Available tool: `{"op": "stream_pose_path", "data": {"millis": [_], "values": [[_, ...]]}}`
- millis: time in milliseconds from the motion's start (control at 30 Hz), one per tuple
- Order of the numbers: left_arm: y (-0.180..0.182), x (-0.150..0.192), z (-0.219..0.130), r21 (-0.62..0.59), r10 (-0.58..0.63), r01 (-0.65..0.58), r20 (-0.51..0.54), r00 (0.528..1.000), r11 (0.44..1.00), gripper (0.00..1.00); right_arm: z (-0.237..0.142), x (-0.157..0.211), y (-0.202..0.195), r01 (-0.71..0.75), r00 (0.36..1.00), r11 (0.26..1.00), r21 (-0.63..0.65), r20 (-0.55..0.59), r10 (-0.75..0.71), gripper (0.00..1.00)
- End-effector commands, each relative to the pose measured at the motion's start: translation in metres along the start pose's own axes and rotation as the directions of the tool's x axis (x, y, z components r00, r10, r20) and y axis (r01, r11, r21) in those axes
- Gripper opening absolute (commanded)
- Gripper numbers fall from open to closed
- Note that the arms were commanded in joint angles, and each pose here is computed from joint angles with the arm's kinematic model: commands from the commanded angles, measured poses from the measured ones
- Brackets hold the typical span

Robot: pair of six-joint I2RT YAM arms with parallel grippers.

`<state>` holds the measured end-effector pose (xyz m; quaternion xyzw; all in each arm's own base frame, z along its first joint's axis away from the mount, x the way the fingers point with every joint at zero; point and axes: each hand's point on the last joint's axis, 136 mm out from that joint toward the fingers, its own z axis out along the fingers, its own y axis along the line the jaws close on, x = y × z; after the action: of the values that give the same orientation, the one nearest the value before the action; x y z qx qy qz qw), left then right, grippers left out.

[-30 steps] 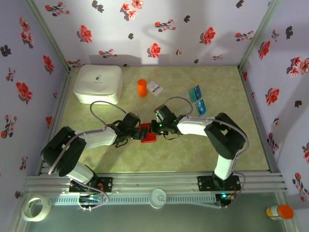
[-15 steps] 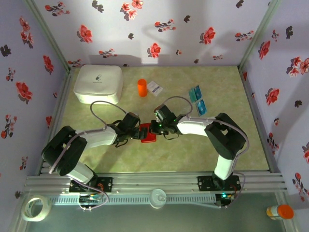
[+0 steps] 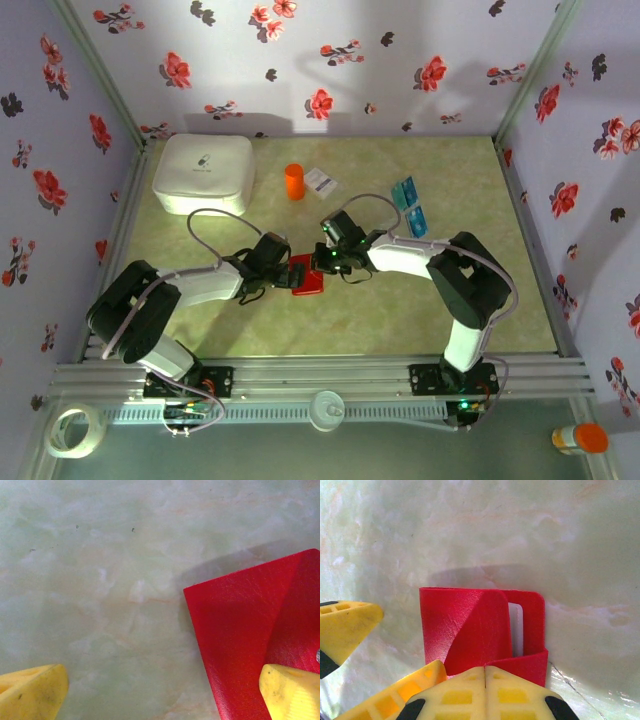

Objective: Put the credit cards into the card holder
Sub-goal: Close the button on the card holder.

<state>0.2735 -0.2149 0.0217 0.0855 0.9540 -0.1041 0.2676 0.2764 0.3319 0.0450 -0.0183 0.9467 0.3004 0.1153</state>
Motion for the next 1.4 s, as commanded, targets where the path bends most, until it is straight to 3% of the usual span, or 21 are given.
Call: {"op": "stream_pose_path", "data": {"millis": [0, 600, 1367], "values": [[0.018, 0.053, 0.018, -0.047, 0.019, -0.027, -0.166, 0.986, 0.999, 1.0, 0.002, -0.006, 0.001, -0.001, 1.0, 1.0, 0.001, 0.003, 0.001, 0.0], [0.017, 0.053, 0.019, -0.044, 0.022, -0.03, -0.164, 0.986, 0.999, 1.0, 0.02, 0.021, -0.009, 0.006, 0.998, 1.0, 0.031, -0.058, -0.004, 0.0], [0.015, 0.053, 0.018, -0.041, 0.021, -0.028, -0.163, 0.986, 0.999, 1.0, 0.035, 0.09, -0.056, 0.144, 0.984, 0.962, 0.233, -0.136, -0.114, 0.0]]}}
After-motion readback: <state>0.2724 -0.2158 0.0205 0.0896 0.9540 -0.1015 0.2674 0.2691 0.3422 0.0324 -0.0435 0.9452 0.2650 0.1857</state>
